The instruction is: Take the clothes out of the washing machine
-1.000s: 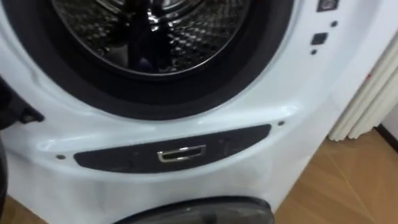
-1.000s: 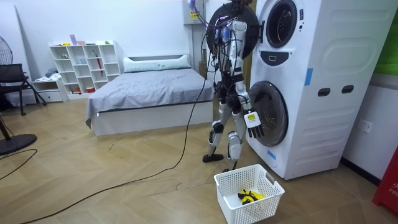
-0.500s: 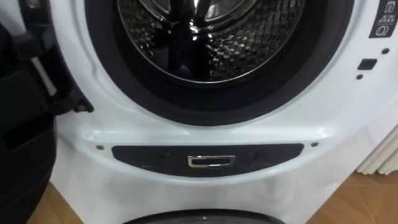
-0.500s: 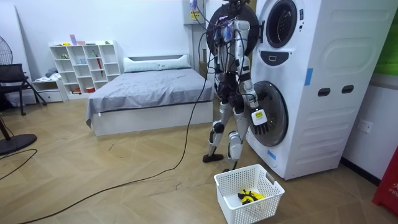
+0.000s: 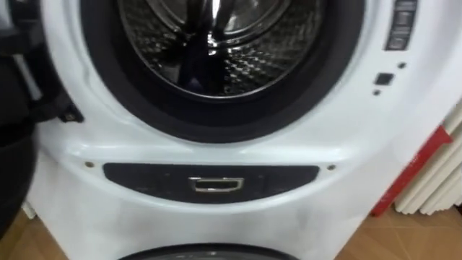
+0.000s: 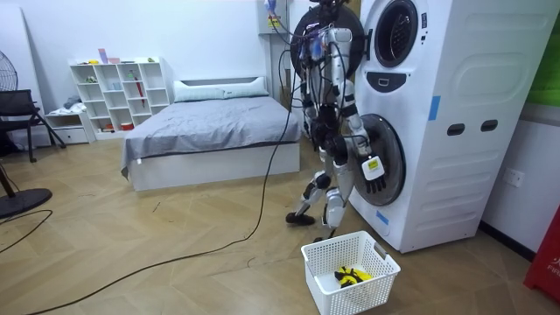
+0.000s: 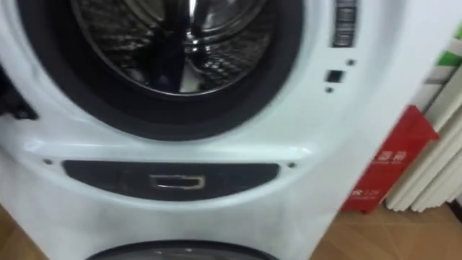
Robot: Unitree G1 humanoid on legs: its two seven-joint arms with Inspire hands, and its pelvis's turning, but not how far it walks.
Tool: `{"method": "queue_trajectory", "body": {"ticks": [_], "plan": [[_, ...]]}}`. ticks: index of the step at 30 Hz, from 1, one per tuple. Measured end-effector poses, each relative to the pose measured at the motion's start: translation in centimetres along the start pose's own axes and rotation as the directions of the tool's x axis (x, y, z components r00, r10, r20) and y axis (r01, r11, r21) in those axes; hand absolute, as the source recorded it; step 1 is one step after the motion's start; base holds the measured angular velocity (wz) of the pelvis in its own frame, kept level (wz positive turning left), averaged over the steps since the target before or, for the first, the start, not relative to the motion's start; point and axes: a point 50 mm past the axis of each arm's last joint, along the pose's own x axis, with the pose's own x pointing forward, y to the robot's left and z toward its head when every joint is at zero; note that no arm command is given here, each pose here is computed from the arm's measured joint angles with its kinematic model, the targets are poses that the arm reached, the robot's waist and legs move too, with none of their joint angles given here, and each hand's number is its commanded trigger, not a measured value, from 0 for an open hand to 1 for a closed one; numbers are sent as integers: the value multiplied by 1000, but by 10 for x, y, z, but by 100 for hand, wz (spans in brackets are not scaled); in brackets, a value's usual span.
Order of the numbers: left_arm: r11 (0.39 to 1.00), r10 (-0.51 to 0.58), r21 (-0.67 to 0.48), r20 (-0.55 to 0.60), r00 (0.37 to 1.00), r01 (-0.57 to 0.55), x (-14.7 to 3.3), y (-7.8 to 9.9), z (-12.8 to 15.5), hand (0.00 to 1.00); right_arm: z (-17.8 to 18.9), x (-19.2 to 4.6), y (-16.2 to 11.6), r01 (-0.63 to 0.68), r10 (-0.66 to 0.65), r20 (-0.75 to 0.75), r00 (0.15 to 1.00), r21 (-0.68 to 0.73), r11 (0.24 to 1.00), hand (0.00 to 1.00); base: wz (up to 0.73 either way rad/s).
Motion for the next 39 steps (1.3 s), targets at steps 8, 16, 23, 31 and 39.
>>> {"method": "queue_trajectory", "body": {"ticks": [8,16,23,31,39], "plan": [[996,-94,7,110,990,94,8,-17,46,0,12,-1,-17,76,-76,54,996,11,997,0,11],[986,-157,98,235,959,137,11,-30,96,0,35,3,-17,93,-95,116,989,27,995,0,21],[983,-159,119,185,970,139,10,-30,78,0,27,1,-17,96,-102,101,990,64,993,0,30],[987,-137,112,187,973,117,10,-19,66,0,31,2,-12,59,-62,105,993,25,998,0,14],[992,-118,54,179,977,110,11,-17,64,0,50,5,1,-3,14,156,988,-69,998,0,-45]]}}
